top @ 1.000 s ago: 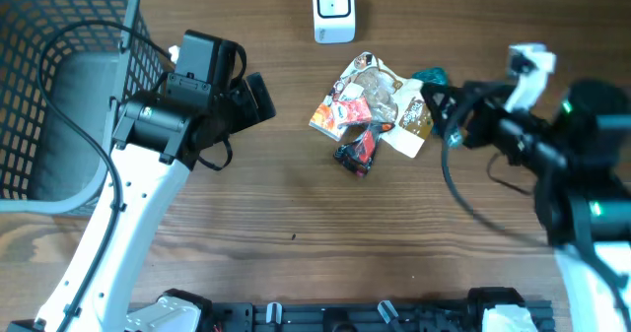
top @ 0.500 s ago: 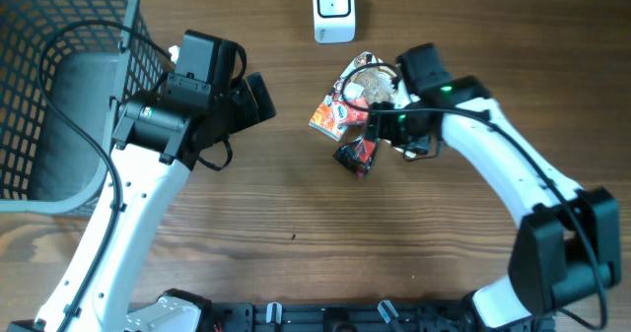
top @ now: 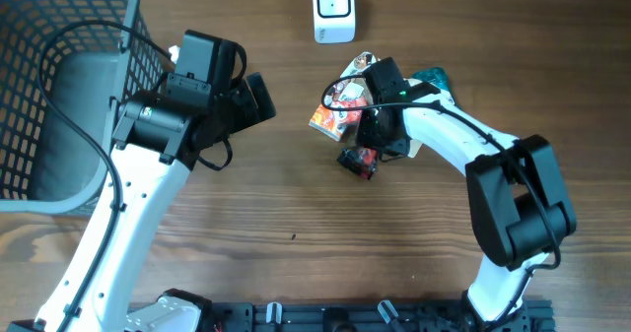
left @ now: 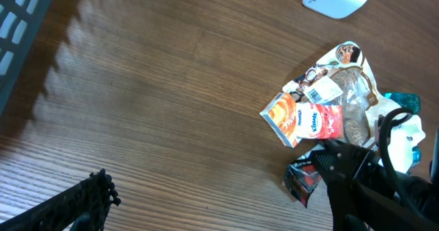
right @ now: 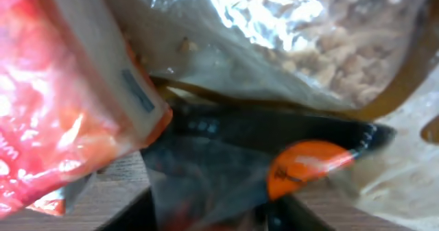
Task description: Scan the item barcode
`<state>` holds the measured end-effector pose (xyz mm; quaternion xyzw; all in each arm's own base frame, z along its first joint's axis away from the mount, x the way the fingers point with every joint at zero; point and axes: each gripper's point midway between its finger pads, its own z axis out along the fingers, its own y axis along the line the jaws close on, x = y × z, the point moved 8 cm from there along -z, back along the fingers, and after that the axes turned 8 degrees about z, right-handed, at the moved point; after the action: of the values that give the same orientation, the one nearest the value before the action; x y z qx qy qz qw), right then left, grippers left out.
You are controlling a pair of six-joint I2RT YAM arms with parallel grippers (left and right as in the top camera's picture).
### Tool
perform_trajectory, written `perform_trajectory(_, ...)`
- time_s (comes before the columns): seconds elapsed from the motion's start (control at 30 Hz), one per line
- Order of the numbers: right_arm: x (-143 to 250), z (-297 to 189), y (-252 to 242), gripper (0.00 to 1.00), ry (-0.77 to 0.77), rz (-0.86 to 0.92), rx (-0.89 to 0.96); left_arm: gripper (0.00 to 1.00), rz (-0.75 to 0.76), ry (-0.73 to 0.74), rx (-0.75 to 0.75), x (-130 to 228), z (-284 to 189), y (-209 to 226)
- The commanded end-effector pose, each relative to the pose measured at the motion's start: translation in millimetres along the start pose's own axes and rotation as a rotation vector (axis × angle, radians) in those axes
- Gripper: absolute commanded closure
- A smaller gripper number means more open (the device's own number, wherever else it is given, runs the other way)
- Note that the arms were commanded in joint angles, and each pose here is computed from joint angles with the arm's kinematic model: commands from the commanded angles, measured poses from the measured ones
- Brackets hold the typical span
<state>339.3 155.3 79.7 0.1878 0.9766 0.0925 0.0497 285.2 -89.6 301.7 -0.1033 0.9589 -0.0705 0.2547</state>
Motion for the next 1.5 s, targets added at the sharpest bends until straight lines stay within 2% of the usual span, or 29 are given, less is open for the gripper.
perform_trajectory(0.0,-5,2,2,0.66,-0.029,-0.004,0.023,0.00,-0.025,-0.015,-0.016,-2,-1,3)
perform_trajectory(0.1,-7,-6,1,0.65,-0.034,-0.009,0.019,0.00,-0.024,-0.014,-0.017,-2,-1,3)
perform_trajectory(0.13,-7,-10,2,0.70,-0.038,-0.034,0.016,0.00,-0.024,-0.014,-0.017,-2,-1,3)
perform_trajectory(0.23,-8,-24,5,0.95,-0.038,-0.122,0.017,0.00,-0.025,-0.014,-0.017,-2,-1,4)
perform_trajectory(0.37,-9,-45,7,0.95,-0.014,-0.165,0.039,0.00,-0.024,-0.013,-0.018,-2,-1,4)
perform_trajectory(0.47,-11,-67,12,0.95,-0.052,-0.271,0.009,0.00,-0.024,-0.013,-0.018,-2,-1,4)
perform_trajectory(0.57,-17,-91,17,0.95,-0.116,-0.300,-0.034,0.00,-0.025,-0.013,-0.018,-2,-1,4)
perform_trajectory(0.67,-35,-114,31,0.95,-0.224,-0.317,-0.093,0.00,-0.024,-0.013,-0.018,-2,-1,4)
perform_trajectory(0.83,-87,-165,87,0.95,-0.660,-0.402,-0.354,0.00,-0.024,-0.012,-0.018,-2,-1,4)
perform_trajectory(0.93,-108,-185,103,0.96,-0.866,-0.398,-0.417,0.00,-0.024,-0.013,-0.018,-2,-1,4)
perform_trajectory(1.1,-146,-146,134,0.96,-0.971,-0.445,-0.451,0.00,-0.025,-0.013,-0.017,-2,-1,4)
perform_trajectory(1.2,-168,-98,146,0.95,-0.965,-0.502,-0.381,0.00,-0.024,-0.013,-0.018,-2,-1,4)
perform_trajectory(1.27,-177,-76,147,0.95,-1.030,-0.579,-0.311,0.00,-0.024,-0.012,-0.017,-2,-1,4)
perform_trajectory(1.37,-182,-61,147,0.96,-1.104,-0.763,-0.187,0.00,-0.025,-0.012,-0.018,-2,-1,4)
perform_trajectory(1.47,-184,-62,146,0.95,-1.126,-0.780,-0.139,0.00,-0.025,-0.013,-0.018,-2,-1,4)
